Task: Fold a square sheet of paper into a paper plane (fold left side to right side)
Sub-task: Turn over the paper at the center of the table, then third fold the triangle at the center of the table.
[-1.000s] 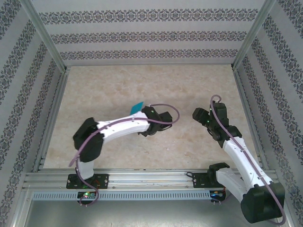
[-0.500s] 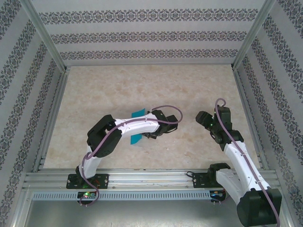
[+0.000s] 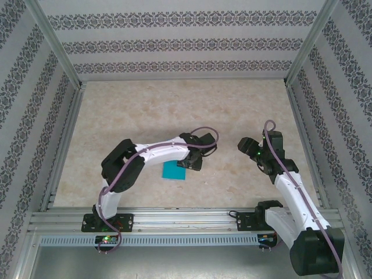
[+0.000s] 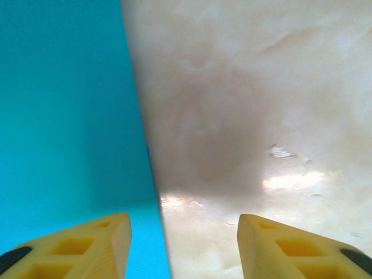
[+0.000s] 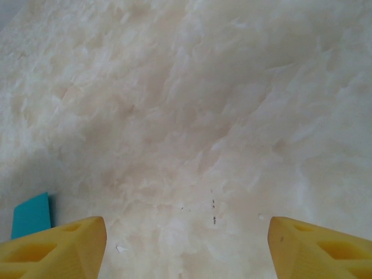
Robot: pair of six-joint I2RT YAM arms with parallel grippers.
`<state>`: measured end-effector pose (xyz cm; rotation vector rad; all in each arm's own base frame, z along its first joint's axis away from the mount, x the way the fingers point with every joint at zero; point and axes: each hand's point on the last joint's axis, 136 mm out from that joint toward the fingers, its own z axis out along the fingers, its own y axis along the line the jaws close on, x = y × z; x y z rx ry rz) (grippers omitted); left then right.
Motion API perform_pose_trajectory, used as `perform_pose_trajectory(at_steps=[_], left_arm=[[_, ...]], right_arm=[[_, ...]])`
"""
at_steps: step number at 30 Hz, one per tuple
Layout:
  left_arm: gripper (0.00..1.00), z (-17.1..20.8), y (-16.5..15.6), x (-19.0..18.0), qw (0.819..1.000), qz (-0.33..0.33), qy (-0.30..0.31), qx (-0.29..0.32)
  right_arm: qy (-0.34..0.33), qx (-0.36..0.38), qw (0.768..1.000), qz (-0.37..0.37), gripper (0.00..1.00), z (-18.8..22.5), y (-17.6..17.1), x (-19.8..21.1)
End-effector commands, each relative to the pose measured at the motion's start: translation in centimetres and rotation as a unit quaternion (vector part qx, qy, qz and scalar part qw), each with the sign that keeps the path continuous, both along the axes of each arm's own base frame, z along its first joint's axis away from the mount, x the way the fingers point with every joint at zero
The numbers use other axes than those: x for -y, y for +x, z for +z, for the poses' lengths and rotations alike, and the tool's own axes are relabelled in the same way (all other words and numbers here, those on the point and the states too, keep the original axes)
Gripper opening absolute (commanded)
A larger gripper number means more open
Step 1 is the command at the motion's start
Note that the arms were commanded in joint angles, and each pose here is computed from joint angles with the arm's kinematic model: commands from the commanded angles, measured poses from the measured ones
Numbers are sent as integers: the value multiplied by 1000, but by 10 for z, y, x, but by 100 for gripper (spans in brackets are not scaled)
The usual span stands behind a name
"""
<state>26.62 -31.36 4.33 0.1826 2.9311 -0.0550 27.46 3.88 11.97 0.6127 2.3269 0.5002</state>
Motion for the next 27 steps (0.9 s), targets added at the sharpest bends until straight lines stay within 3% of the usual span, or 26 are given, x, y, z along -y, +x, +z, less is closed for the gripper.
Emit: perform_pose_trajectory(at_steps=[1,8,11,15,23,27], left_arm=[[54,38,17,20,991,-10,-129,15],[51,76,47,-21,969,14,-234,78],[49,78,57,-45,954,50,-282,86],[44,80,68,-71,922,105,-360,99],[32,53,62,-109,905,162,-385,82],[29,41,59,-116,898,182,-395,71]], right_arm=[[33,-1,999,25,73,6,5,-12],[153,-41,984,82,47,-12,13,-61],[160,-71,977,121,39,-25,12,-92],[144,-104,966,189,29,-41,9,-142],[136,-126,947,263,2,-60,12,-219],[139,-137,940,281,0,-71,16,-242]])
